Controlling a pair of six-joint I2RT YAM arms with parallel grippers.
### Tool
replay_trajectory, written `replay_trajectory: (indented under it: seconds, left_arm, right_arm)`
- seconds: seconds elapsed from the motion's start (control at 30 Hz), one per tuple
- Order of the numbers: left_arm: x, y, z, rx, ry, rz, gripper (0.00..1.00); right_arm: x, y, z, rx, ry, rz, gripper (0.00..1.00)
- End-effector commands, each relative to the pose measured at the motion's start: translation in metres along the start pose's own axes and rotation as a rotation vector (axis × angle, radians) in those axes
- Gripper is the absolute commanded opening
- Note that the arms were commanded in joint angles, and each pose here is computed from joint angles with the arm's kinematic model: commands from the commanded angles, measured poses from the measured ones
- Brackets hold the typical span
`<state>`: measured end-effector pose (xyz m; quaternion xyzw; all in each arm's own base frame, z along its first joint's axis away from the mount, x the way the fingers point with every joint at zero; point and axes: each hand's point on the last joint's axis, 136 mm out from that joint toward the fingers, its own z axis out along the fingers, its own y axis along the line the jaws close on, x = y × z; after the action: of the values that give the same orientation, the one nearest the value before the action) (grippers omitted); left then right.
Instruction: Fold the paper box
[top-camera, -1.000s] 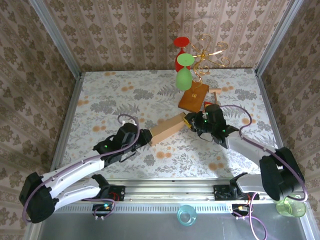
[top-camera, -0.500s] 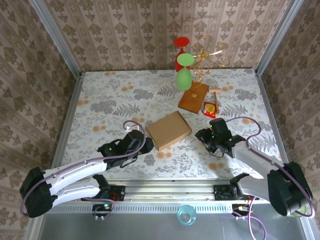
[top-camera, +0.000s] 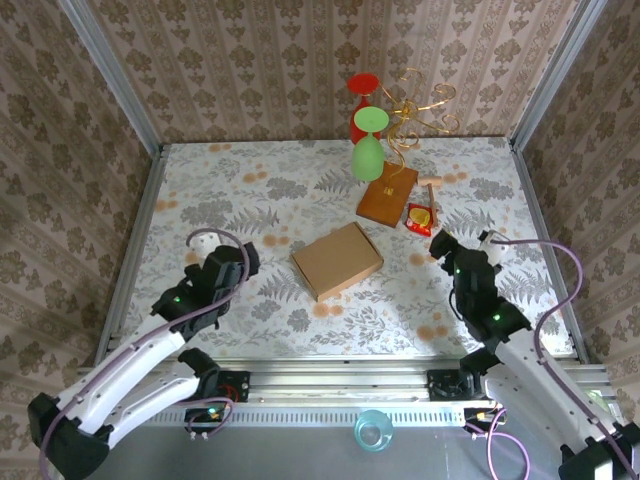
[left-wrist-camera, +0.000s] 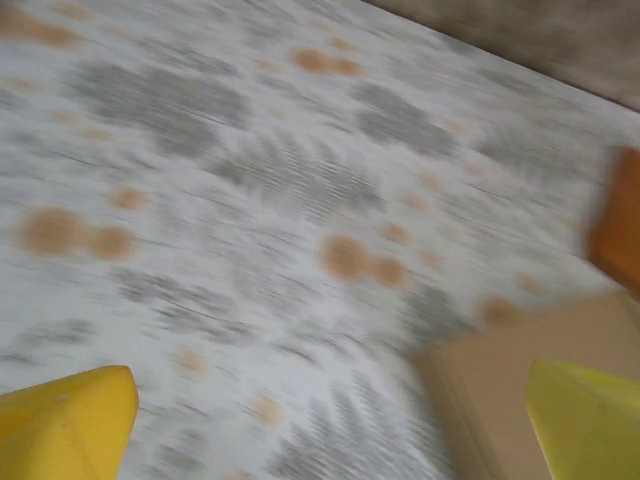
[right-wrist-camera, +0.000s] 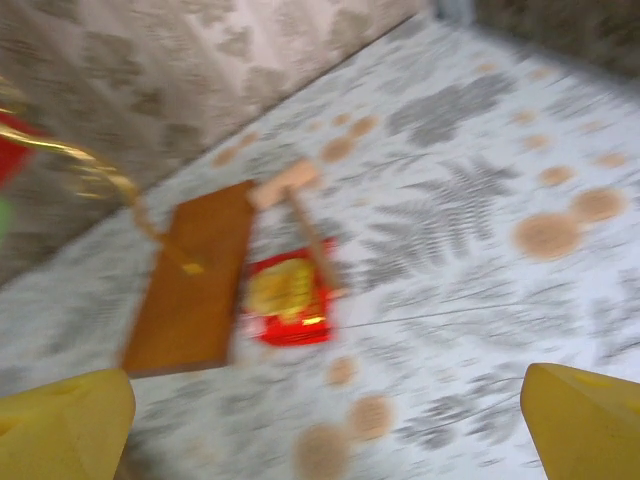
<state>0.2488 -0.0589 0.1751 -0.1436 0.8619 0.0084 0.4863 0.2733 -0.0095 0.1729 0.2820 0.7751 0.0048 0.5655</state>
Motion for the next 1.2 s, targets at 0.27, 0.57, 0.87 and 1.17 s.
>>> replay_trajectory:
  seconds: [0.27, 0.57, 0.87, 1.17]
  left_arm:
    - [-0.027, 0.055, 0.062, -0.168, -0.288, 0.358, 1.0]
    - [-0.029, 0.055, 0.113, -0.058, -0.302, 0.349, 1.0]
    - [-0.027, 0.052, 0.15, 0.072, -0.404, 0.23, 1.0]
    - [-0.024, 0.05, 0.168, 0.065, -0.286, 0.246, 1.0]
  right_arm:
    - [0.022, 0.011, 0.083, 0.061, -0.01, -0.487, 1.0]
    - [0.023, 0.029, 0.114, -0.138, -0.104, -0.471, 1.0]
    - [0.037, 0.025, 0.132, -0.176, -0.033, -0.444, 1.0]
    - [0.035, 0.021, 0.136, -0.134, -0.024, -0.437, 1.0]
